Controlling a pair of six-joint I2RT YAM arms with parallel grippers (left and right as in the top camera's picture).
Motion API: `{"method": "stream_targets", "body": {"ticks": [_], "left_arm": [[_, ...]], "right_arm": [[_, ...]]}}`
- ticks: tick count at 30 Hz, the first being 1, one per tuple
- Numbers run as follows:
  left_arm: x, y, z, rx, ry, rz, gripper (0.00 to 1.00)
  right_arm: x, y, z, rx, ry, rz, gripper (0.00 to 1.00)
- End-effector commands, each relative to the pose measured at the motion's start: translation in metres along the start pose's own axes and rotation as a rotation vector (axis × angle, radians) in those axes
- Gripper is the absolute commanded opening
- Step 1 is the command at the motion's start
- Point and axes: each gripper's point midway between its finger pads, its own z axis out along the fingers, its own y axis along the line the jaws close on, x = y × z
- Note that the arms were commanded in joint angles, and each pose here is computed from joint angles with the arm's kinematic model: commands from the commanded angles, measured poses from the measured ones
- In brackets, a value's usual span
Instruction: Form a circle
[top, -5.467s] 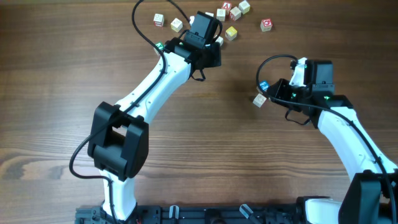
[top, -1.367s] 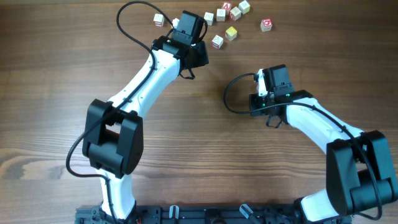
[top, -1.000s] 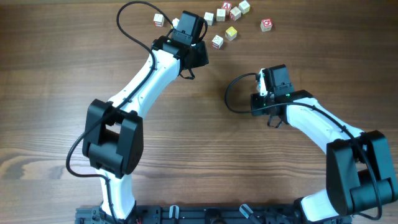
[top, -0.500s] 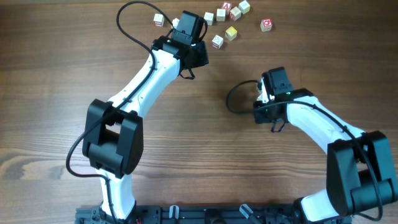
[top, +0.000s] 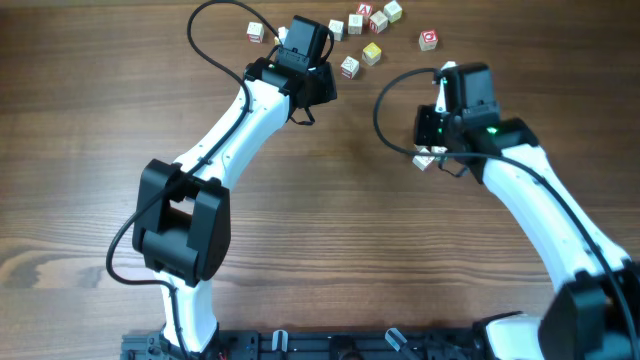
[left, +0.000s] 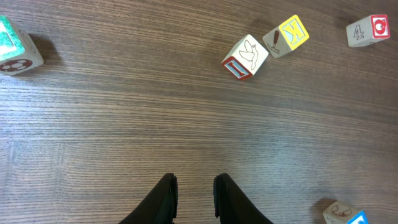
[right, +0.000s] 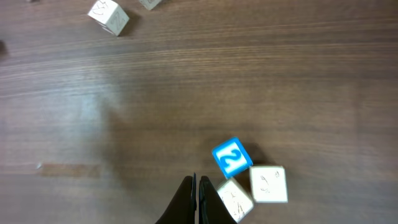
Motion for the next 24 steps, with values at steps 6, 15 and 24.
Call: {"method": "stream_targets", "body": {"ticks": [6, 15, 24], "left_arm": [[0.005, 0.003, 0.006, -0.014, 0.012, -0.008, 0.24], [0.008, 0.005, 0.006, -0.021, 0.021, -0.007, 0.24], [0.014, 0.019, 0.005, -0.089, 0.039, -0.005, 0.18]], "right_arm": [[-0.004, -0.001, 0.079, 0.045, 0.093, -0.01, 0.04], [0.005, 0.013, 0.086, -0.04, 0.157, -0.103, 0.05], [0.002, 0.0, 0.087, 0.038, 0.14, -0.089, 0.04]]}}
